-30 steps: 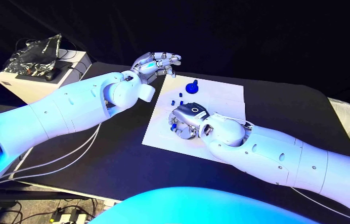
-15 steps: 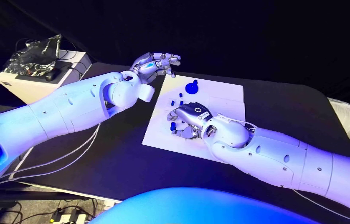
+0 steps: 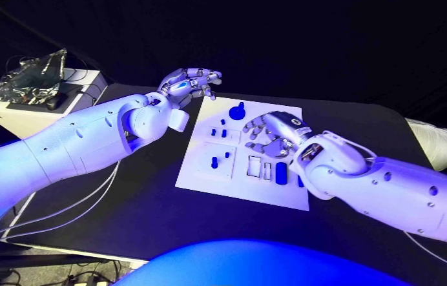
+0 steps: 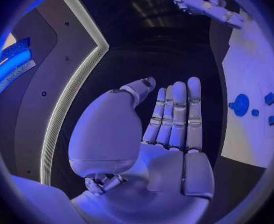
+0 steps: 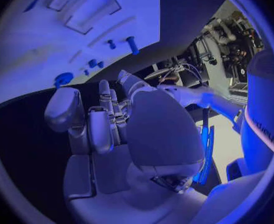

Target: Assemble the parts on the task board

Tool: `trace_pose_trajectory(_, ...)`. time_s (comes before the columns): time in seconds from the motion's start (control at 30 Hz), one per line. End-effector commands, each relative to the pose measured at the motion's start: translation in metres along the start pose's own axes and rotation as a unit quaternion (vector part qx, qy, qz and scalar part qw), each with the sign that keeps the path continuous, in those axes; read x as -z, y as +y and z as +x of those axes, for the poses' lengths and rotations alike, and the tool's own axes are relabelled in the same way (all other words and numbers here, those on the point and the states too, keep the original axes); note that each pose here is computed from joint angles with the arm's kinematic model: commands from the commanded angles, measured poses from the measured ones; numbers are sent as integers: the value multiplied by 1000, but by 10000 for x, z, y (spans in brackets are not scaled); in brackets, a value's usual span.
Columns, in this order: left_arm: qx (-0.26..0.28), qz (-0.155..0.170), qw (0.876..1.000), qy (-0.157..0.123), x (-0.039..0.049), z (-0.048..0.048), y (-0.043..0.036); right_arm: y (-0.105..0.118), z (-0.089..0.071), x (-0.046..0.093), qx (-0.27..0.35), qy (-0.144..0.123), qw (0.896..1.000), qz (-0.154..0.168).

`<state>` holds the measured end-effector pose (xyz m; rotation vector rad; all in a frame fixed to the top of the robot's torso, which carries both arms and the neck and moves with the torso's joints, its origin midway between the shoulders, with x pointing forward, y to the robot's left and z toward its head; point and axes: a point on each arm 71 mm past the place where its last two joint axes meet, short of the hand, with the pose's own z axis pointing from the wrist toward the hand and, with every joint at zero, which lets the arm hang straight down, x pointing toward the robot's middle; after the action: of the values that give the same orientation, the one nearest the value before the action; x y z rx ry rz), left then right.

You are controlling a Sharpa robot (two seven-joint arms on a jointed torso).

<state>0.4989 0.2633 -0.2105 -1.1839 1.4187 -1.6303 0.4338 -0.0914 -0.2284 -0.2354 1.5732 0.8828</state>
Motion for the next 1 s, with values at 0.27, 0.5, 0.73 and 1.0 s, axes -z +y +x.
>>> trace_pose_trajectory(0.27, 5, -2, 1000, 4, 55, -35, 33, -598, -483, 607, -182, 61, 964, 186)
trace_pose_trajectory(0.5, 2, -7, 1000, 9, 116, -23, 126, -825, -481, 907, -170, 135, 932, 291)
trace_pose_trajectory(0.73, 0, -6, 1000, 16, 128, 30, 164, -890, -375, 967, -147, 179, 905, 358)
trace_pose_trajectory(1.0, 3, -5, 1000, 26, 121, 83, 178, -789, -144, 787, -150, 205, 891, 376)
